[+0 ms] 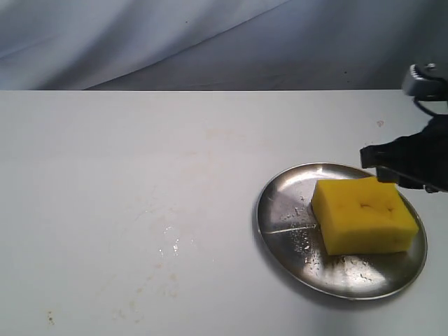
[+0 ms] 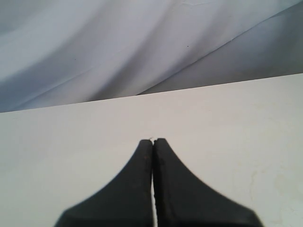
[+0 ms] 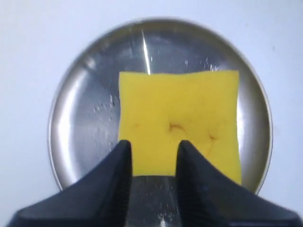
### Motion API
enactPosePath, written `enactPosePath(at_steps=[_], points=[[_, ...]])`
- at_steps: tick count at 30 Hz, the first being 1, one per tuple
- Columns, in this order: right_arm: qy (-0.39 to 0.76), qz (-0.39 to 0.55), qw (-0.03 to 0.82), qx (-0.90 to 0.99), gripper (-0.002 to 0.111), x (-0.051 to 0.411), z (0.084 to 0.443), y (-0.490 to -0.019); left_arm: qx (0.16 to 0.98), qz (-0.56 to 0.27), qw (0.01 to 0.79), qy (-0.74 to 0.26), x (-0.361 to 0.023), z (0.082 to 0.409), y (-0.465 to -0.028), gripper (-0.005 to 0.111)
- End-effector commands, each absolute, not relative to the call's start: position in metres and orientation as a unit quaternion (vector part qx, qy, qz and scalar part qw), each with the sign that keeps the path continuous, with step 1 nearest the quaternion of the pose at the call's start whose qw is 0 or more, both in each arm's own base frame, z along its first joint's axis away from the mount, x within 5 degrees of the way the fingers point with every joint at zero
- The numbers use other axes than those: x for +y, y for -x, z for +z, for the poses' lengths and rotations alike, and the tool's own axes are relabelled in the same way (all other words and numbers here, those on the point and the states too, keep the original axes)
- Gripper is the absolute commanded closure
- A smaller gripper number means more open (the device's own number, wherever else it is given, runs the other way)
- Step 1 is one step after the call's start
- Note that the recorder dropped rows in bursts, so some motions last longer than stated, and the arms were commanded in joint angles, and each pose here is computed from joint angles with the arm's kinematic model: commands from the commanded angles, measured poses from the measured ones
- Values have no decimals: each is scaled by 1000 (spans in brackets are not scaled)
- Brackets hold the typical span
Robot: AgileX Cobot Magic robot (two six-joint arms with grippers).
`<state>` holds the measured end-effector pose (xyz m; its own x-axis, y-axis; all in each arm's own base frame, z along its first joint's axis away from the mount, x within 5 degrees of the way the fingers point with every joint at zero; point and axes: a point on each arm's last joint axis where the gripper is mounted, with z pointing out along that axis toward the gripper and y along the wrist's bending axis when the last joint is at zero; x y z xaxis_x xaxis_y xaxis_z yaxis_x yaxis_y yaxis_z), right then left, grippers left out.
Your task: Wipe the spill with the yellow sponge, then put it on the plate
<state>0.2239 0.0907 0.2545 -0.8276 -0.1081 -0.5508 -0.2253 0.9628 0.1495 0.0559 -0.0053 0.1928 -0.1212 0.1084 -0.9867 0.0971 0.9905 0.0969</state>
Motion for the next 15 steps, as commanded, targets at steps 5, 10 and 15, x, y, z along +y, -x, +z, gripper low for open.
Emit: enactPosePath(at_steps=[5,10,15], points=[[42,168,476,862,108,59,276,-152,745,2,664,-65,-5,195,-56,107],[42,180,511,839,108,49,279,-124,745,2,664,-65,-5,195,-56,107],[33,191,524,830,108,42,268,-105,745,2,664,-65,-5,195,-56,107]])
